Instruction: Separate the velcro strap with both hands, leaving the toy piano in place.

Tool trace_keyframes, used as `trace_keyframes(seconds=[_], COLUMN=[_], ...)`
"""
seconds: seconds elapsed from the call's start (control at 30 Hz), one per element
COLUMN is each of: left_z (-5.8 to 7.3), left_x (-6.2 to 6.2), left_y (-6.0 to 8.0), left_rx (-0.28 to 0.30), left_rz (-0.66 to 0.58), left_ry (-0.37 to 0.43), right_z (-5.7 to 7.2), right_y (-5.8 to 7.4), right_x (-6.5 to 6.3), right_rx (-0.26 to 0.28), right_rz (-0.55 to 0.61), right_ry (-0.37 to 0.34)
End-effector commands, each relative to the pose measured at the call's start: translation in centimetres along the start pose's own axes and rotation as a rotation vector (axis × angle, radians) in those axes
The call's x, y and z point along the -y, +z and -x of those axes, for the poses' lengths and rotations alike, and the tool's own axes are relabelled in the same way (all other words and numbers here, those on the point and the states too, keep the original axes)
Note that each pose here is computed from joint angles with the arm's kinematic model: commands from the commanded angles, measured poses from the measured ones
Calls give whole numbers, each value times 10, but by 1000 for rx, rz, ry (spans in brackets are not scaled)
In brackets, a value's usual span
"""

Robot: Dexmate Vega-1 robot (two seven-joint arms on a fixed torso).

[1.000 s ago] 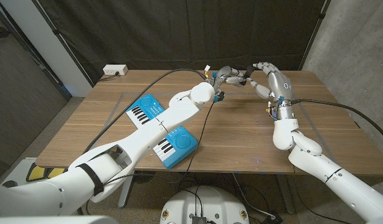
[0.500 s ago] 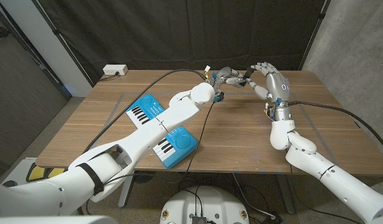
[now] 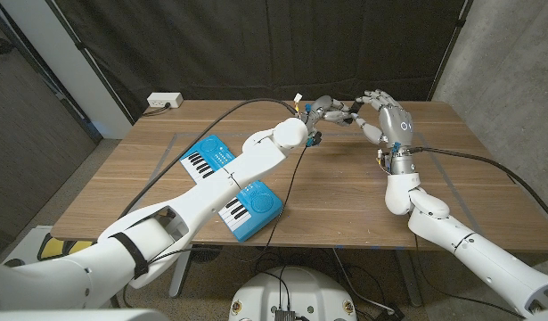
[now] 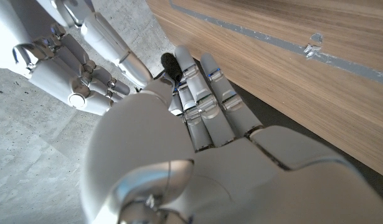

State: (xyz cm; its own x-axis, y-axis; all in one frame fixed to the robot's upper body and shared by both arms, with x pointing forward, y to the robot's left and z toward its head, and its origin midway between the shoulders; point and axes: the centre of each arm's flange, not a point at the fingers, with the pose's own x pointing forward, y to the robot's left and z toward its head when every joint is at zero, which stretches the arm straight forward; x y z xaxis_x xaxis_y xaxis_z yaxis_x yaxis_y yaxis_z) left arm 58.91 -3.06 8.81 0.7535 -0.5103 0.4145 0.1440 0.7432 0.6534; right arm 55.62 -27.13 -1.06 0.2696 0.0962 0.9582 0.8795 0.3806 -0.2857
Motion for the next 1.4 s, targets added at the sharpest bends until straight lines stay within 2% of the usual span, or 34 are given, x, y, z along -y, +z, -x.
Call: trace_keyframes(seconds=[0.03, 0.37, 0.83, 1.4], left_z=[0, 0, -4, -7], left_x=[2, 3, 3, 1], left_y=[0, -3, -1, -2], left_rx=[-4, 0, 5, 8], left_rz=[-8, 7, 20, 49], left_ry=[-16, -25, -32, -51], right_z=[1, -1, 1, -1], right_y=[-2, -8, -12, -22], right_x=[-3, -3, -7, -11], right_rx=[20, -1, 28, 29], right_rz=[4, -9, 18, -2], right_ry=[-58, -70, -43, -56])
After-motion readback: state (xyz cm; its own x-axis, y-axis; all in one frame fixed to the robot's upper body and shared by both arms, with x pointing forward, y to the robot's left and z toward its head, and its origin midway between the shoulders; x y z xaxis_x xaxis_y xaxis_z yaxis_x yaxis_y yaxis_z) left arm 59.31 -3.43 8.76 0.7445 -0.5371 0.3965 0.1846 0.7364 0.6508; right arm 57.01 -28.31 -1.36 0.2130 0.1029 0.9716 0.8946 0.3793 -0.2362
